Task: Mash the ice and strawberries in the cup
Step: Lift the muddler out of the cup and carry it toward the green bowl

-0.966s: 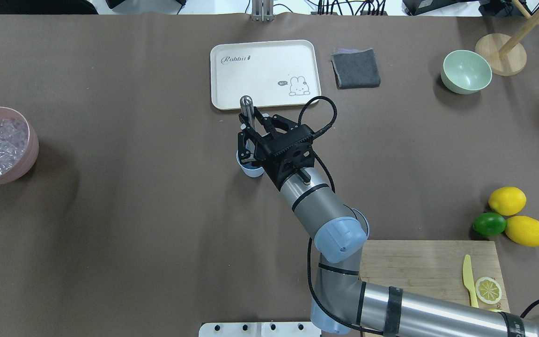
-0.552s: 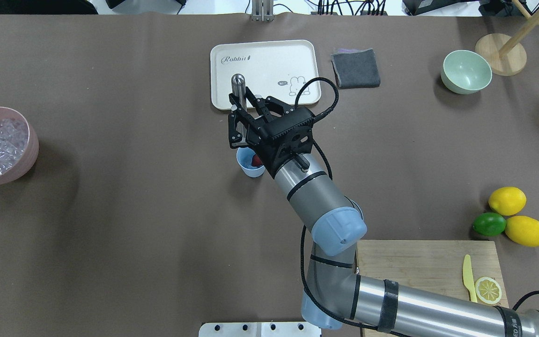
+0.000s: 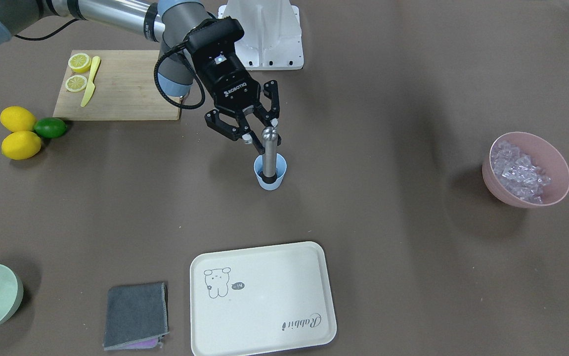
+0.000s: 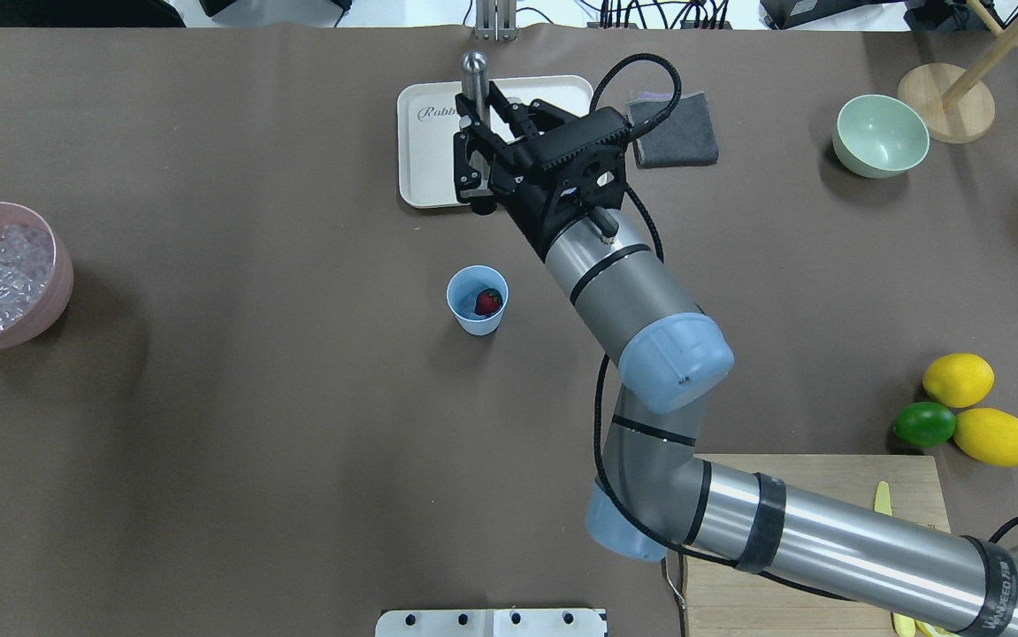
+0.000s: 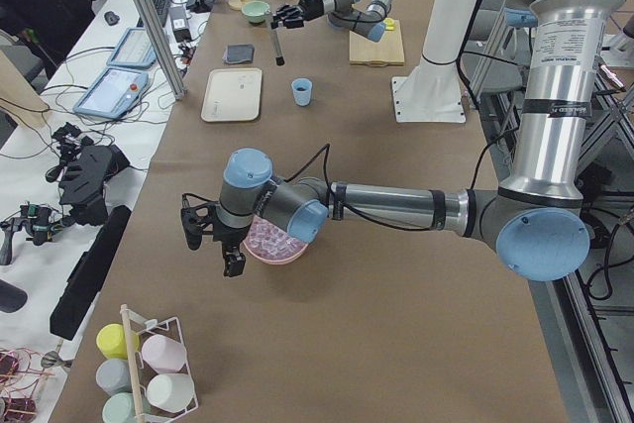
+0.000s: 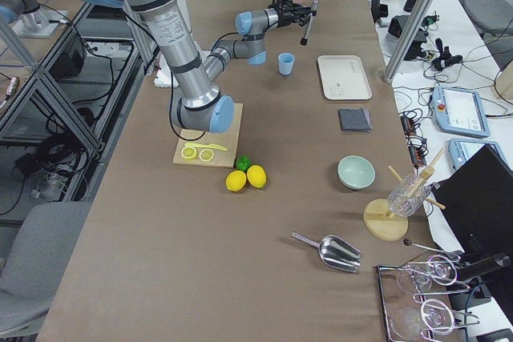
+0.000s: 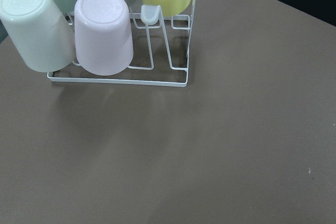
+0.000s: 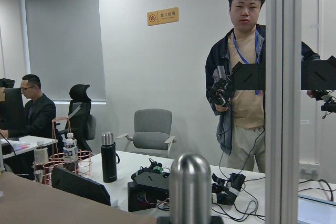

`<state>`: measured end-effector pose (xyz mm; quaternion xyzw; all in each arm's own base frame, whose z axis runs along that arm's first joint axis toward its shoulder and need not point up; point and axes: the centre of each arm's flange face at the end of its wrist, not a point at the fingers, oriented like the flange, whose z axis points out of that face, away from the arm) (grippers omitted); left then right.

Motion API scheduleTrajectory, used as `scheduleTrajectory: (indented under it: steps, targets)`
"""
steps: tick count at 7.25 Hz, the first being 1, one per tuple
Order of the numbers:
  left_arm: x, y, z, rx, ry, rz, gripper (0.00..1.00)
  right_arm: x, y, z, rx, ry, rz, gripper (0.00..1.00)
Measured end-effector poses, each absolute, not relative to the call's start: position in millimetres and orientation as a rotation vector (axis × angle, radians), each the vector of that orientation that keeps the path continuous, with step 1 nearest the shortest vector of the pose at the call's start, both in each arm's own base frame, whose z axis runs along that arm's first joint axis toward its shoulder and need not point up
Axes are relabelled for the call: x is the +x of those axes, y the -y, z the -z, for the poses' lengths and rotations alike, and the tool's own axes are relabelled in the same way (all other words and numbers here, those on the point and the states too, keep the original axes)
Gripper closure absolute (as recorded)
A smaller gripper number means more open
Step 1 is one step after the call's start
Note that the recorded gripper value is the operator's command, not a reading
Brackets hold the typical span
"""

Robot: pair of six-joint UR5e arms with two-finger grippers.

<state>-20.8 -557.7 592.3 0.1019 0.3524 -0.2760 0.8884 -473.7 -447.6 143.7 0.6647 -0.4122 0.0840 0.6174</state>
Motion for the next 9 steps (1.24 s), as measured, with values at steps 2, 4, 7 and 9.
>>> scheduleTrajectory:
  steps: [2, 4, 7, 9]
  targets:
    - [-18, 554, -593, 0.311, -0.748, 0.459, 0.02, -430, 507, -170, 1.389, 0.792, -0.18, 1.0]
    - [-16, 554, -591, 0.37, -0.737, 0.351, 0.02, -370, 575, -222, 1.161, 0.706, -0.125, 1.0]
    - [-15, 553, -588, 0.453, -0.741, 0.265, 0.02, -277, 637, -289, 0.686, 0.682, -0.049, 1.0]
    - [-14, 551, -586, 0.513, -0.752, 0.226, 0.02, -255, 645, -318, 0.422, 0.688, -0.046, 1.0]
